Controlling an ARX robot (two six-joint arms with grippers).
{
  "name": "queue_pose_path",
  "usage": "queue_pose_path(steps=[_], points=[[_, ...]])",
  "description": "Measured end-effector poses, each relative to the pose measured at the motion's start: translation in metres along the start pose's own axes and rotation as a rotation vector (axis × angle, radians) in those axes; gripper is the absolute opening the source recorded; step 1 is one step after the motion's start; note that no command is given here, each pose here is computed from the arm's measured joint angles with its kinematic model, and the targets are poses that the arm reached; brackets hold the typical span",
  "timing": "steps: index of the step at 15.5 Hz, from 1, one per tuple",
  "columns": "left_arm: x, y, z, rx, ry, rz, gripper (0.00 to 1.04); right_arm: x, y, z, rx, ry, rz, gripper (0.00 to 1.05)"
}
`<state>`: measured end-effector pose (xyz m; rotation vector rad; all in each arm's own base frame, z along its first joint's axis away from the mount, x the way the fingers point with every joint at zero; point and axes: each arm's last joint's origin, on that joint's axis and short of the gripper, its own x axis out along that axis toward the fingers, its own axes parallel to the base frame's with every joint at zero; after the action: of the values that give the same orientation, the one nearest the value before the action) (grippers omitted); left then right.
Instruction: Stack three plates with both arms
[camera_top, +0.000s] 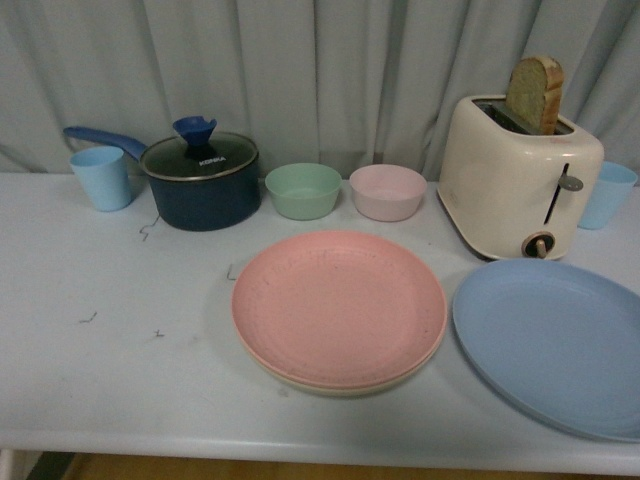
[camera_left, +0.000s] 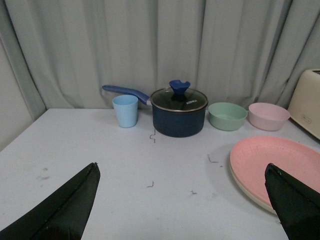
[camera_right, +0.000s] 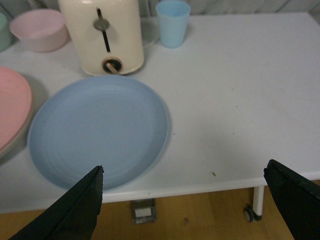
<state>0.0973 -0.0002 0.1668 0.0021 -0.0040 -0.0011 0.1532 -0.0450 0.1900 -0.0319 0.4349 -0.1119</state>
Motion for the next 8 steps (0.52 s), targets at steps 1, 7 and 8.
queue_pose_path(steps=[1, 7, 8], points=[[0.000, 0.000, 0.000, -0.001, 0.000, 0.000, 0.97, 0.020, -0.010, 0.005, 0.019, 0.064, 0.007, 0.98], [0.000, 0.000, 0.000, -0.001, 0.000, 0.000, 0.98, 0.171, -0.029, 0.001, 0.032, 0.369, 0.113, 0.98], [0.000, 0.000, 0.000, -0.001, 0.000, 0.000, 0.98, 0.182, -0.027, 0.001, 0.029, 0.388, 0.126, 0.98]])
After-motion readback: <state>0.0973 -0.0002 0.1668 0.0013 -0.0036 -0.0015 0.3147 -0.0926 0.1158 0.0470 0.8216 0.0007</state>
